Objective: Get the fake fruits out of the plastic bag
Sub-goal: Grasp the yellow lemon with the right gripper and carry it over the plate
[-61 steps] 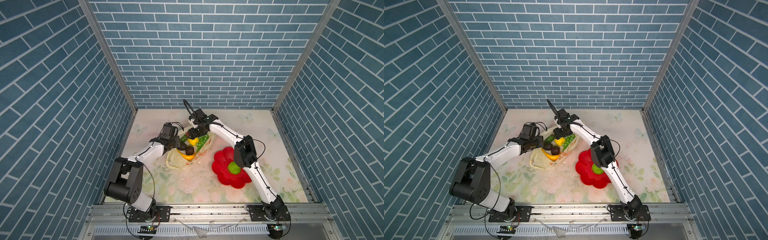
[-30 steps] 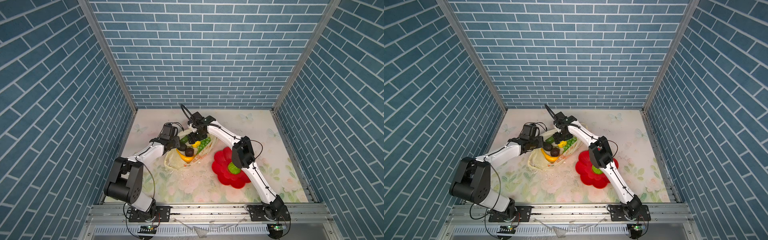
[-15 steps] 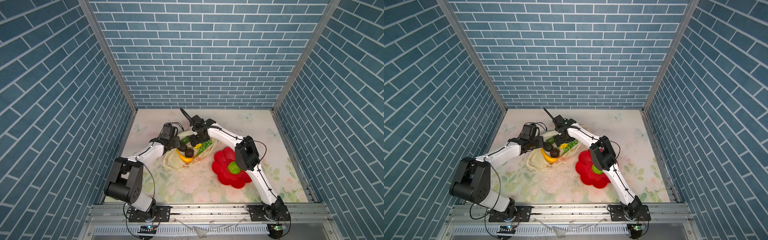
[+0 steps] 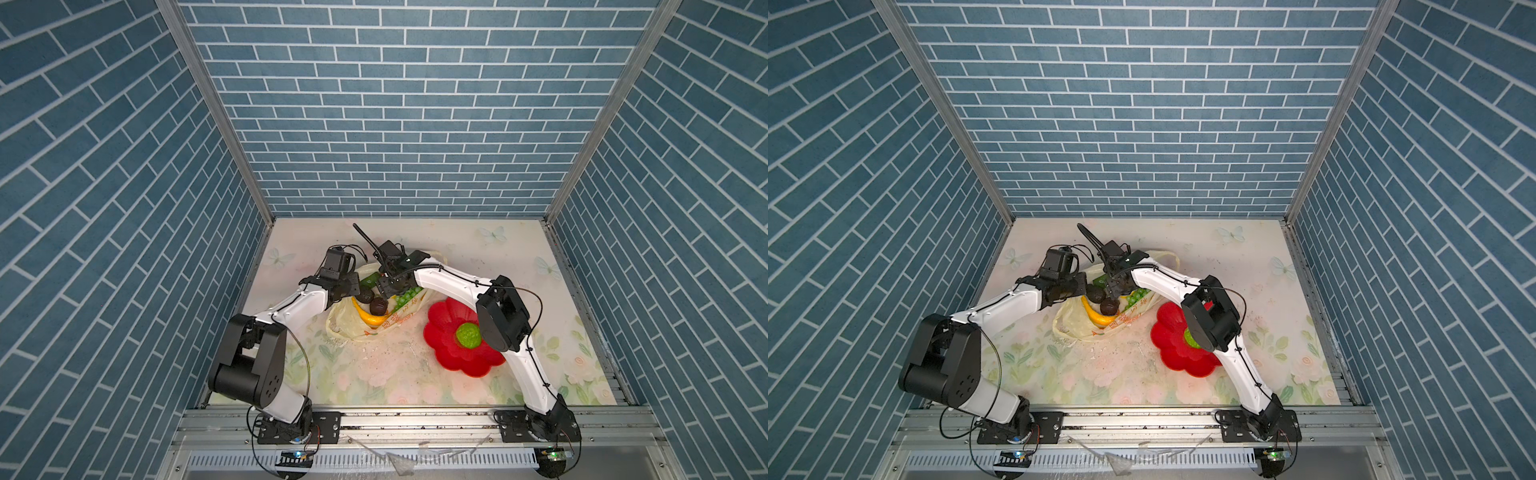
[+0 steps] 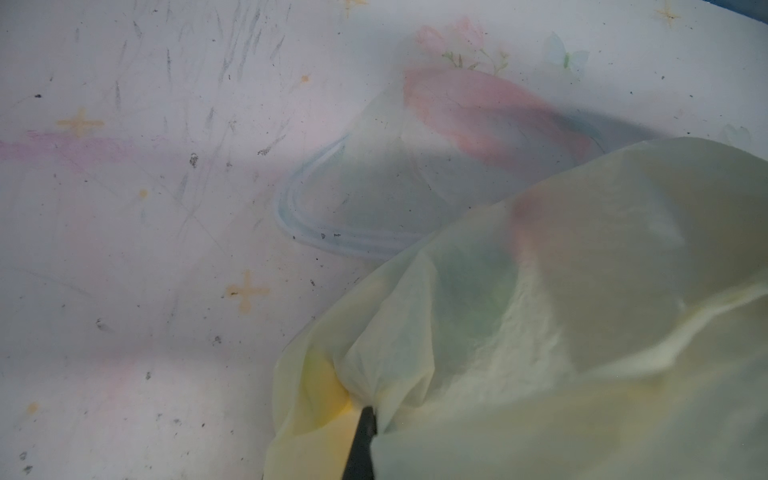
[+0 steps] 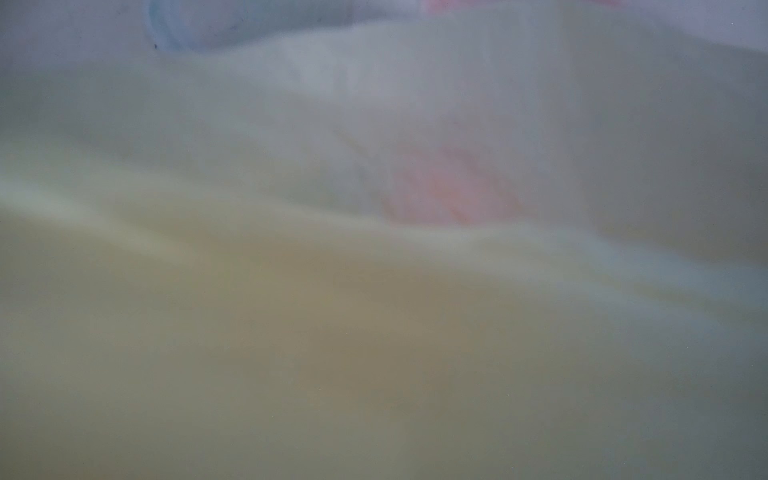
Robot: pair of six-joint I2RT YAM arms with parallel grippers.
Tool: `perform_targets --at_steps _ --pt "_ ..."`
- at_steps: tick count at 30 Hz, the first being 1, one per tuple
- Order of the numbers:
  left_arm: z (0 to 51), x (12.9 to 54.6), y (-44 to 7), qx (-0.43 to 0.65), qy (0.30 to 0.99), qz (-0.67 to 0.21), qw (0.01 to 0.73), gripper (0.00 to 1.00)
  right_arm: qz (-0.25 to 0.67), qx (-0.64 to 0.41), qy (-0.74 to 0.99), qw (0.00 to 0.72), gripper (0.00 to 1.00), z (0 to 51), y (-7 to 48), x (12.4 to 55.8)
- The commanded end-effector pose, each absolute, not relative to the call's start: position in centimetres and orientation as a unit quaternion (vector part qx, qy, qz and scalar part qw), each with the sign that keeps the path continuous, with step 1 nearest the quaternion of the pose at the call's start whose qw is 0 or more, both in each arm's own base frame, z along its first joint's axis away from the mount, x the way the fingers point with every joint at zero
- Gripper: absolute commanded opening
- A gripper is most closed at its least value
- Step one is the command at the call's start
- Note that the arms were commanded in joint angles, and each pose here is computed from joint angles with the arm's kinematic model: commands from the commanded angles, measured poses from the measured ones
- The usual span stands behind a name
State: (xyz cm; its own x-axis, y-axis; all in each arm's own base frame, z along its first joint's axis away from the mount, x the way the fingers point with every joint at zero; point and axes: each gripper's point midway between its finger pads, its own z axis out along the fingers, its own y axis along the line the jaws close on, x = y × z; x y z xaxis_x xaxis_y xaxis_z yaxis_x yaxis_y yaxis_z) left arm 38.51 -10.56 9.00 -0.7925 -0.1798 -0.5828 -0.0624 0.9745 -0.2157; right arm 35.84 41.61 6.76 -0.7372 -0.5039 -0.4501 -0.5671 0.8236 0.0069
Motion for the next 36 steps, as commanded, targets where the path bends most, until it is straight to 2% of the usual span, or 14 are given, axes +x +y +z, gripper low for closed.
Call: perform_targets --at_steps 1,4,10,16,26,36 --pt "8.7 38.3 -10.2 -0.064 0.944 -0.091 0.311 0.00 0.063 -0.269 0.934 0.226 0.71 6.5 41.2 35.9" --pt "8.7 38.2 -10.2 -0.064 0.944 -0.091 0.311 0.00 0.056 -0.267 0.936 0.222 0.71 5.9 41.1 35.9" --pt "8.8 38.3 -10.3 -0.065 0.943 -0.092 0.312 0.00 0.038 -0.263 0.939 0.219 0.77 4.9 40.7 36.2" --pt "8.8 38.2 -10.2 -0.064 0.943 -0.092 0.313 0.00 0.033 -0.263 0.939 0.217 0.76 4.3 40.7 36.4" --pt "8.8 38.2 -10.2 -0.064 0.943 -0.092 0.313 0.00 0.039 -0.260 0.938 0.227 0.60 5.1 40.8 36.5" --pt "8.7 38.2 -10.1 -0.064 0.944 -0.088 0.311 0.00 0.071 -0.273 0.933 0.226 0.55 8.9 40.5 35.0"
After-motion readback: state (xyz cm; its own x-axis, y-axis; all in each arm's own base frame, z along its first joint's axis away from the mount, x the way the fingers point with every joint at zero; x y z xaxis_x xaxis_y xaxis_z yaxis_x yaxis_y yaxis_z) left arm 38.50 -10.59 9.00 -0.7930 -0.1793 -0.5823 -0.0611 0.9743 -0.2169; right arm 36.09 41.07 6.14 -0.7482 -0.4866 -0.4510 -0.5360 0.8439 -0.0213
